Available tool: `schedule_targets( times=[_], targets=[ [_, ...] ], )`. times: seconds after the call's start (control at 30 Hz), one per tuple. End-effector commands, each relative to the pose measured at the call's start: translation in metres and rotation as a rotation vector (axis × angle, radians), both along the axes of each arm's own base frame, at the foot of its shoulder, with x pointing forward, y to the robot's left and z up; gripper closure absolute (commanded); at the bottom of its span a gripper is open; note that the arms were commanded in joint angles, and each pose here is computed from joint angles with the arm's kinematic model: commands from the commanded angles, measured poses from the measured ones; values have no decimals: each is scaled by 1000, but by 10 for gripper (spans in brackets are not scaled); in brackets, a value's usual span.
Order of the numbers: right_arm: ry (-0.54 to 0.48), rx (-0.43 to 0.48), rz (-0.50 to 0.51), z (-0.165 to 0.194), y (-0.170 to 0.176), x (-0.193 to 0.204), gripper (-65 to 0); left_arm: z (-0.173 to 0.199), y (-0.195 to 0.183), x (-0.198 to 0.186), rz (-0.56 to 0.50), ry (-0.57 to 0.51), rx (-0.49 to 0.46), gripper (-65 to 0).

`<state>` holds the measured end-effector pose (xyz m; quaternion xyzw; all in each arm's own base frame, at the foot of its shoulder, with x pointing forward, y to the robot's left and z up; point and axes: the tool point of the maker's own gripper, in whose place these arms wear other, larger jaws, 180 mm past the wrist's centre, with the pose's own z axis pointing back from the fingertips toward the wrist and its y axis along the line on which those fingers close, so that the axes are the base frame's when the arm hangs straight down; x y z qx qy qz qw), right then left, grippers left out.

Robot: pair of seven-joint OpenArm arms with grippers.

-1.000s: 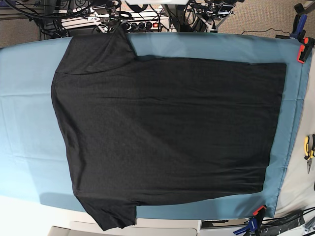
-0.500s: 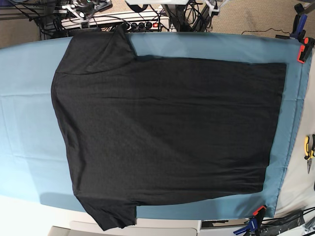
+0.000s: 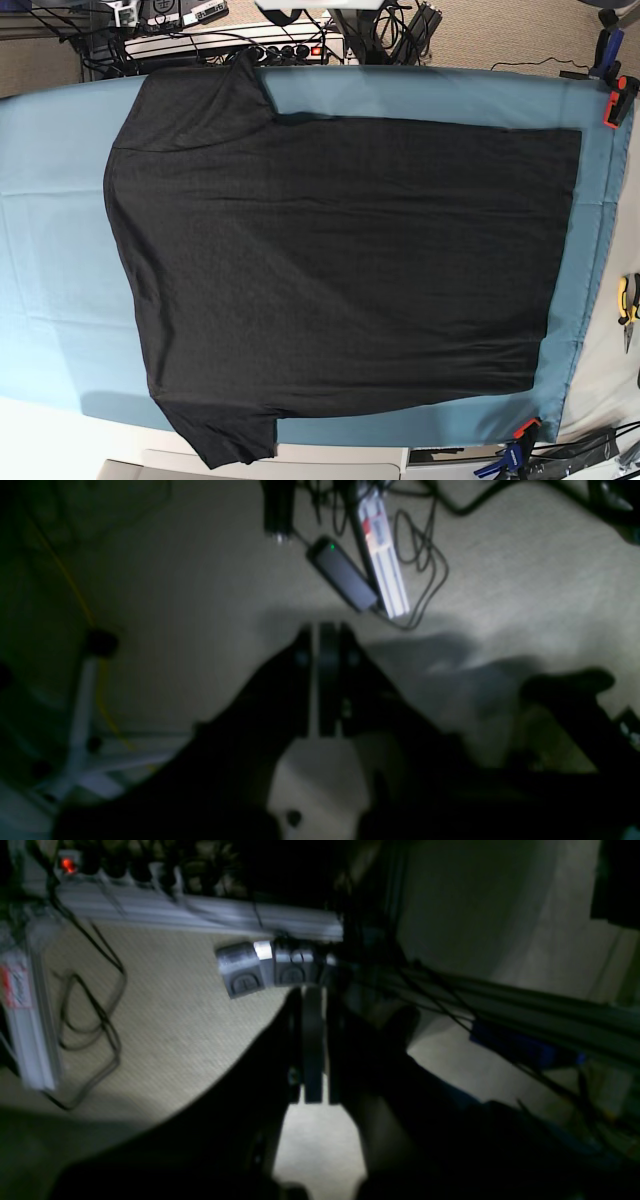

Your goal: Fold the T-shirt properly

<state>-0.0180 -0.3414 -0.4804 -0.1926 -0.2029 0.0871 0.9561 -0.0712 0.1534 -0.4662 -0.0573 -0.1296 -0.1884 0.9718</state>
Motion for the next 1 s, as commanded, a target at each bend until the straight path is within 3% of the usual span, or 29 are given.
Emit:
schedule_targets(
  times=[0.0,0.17,0.3,0.37,0.47,0.6,0.7,0.8,0.97],
  targets=[
    [-44,-23,10,18,-8,9,-24,12,-1,5,-12,-17,-9,-44],
    [-179,-54,-29,88,-21,43,-23,54,-10,46,-34,-50,-83,-44],
    [-302,-33,-50,145,-28,79,-17,93,-18,90,-12,-151,-201,-44],
    [-353,48,-54,166,-22,96,-14,113,-24,111,-1,-202,-294,-43],
    [-403,240,-11,188,3,119,-13,137,-28,135,-20,-258,-427,-43],
    [-506,449,-17,208,23,138,-13,155,-15,162,-4,-335,-475,-43],
    [-603,546,-56,217,33,148,-13,164,-11,172,29,-346,-550,-43],
    [-703,586,-173,209,34,150,-13,166,-15,174,89,-332,-618,-43],
    [-809,811,-407,182,45,147,-13,169,-26,172,181,-330,-701,-43]
  ],
)
